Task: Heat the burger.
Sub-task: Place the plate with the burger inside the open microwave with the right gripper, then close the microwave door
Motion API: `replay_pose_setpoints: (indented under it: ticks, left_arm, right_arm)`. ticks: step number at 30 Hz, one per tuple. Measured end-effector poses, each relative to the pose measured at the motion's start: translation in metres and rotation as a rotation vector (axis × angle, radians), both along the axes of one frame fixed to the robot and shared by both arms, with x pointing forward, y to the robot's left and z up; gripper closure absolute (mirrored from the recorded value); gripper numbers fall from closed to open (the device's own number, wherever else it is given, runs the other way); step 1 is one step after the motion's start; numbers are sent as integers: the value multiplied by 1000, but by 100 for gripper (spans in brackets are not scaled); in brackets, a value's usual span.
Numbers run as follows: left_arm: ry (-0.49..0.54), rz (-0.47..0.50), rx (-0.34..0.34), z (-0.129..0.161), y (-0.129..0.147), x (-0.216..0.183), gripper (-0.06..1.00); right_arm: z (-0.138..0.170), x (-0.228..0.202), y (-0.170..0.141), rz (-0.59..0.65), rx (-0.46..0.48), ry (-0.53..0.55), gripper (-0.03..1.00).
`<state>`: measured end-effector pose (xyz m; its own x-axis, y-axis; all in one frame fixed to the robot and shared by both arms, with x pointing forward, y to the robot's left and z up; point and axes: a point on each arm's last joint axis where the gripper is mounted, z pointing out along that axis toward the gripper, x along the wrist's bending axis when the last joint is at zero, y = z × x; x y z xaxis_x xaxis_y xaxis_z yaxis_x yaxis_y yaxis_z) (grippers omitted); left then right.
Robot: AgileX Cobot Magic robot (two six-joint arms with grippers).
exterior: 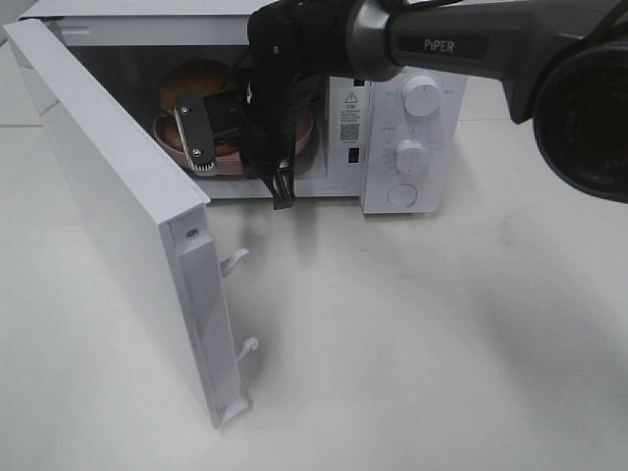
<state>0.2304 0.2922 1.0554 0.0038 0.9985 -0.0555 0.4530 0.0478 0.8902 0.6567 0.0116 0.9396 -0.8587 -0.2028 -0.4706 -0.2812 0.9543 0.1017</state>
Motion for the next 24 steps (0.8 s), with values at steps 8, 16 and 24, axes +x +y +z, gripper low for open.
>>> replay_pose_setpoints:
  ticks: [8, 16, 24]
  left_arm:
    - [0, 0, 0, 0, 0, 0, -4]
    - [0, 0, 0, 0, 0, 0, -4]
    - [0, 0, 0, 0, 0, 0, -4]
  right_arm:
    - [6, 6, 0, -7, 42, -43, 63]
    - [8, 7, 1, -26, 68, -56, 49]
    - [8, 6, 3, -73, 110, -28, 41]
